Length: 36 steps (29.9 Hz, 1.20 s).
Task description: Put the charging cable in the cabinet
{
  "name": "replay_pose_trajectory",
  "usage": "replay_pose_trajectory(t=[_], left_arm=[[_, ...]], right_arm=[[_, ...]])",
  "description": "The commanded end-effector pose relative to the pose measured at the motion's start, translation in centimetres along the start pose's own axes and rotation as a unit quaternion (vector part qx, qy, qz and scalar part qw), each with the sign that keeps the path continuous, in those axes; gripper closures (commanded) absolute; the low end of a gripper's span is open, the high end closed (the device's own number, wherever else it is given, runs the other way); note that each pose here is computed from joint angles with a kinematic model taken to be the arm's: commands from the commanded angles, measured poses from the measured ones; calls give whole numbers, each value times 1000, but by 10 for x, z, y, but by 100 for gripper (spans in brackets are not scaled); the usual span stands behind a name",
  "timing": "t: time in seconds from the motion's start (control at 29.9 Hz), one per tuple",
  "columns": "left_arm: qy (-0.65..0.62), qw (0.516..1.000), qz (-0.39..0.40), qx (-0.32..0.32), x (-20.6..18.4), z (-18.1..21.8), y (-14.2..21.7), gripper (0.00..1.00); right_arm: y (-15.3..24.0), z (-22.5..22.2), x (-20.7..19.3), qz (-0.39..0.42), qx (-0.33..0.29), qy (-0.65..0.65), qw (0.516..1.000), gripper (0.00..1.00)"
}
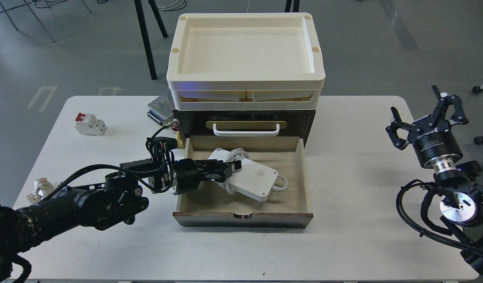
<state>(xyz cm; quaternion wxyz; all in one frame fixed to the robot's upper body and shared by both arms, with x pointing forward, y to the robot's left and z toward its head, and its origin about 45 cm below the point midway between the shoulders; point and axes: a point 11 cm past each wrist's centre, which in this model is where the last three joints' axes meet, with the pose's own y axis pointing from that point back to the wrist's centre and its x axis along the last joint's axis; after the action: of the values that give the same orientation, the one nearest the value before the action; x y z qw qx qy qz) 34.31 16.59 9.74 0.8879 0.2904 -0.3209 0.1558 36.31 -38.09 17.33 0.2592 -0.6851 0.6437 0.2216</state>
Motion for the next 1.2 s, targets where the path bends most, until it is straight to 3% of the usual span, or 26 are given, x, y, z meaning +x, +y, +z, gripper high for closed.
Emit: replay_pose_trajectory(t=[0.0,0.3,0.37,0.53,0.8,1.17], left_arm=[[4,1000,-1,-1,-3,0,-1,67],[10,1000,2,-3,-5,2,-2,47],[11,1000,3,-5,-5,3,-2,33],[36,999,13,-22,-2,13,-4,11],[48,996,15,-69,5,42,9,9],[46,997,49,-49,22,27,32,9]], right_arm=[[0,0,0,0,0,0,1000,1],[0,0,1,1,1,0,1000,1],[0,0,1,1,1,0,1000,1],[0,-1,0,0,1,0,1000,1],[0,-1,0,0,1,0,1000,1],[0,-1,0,0,1,0,1000,1]])
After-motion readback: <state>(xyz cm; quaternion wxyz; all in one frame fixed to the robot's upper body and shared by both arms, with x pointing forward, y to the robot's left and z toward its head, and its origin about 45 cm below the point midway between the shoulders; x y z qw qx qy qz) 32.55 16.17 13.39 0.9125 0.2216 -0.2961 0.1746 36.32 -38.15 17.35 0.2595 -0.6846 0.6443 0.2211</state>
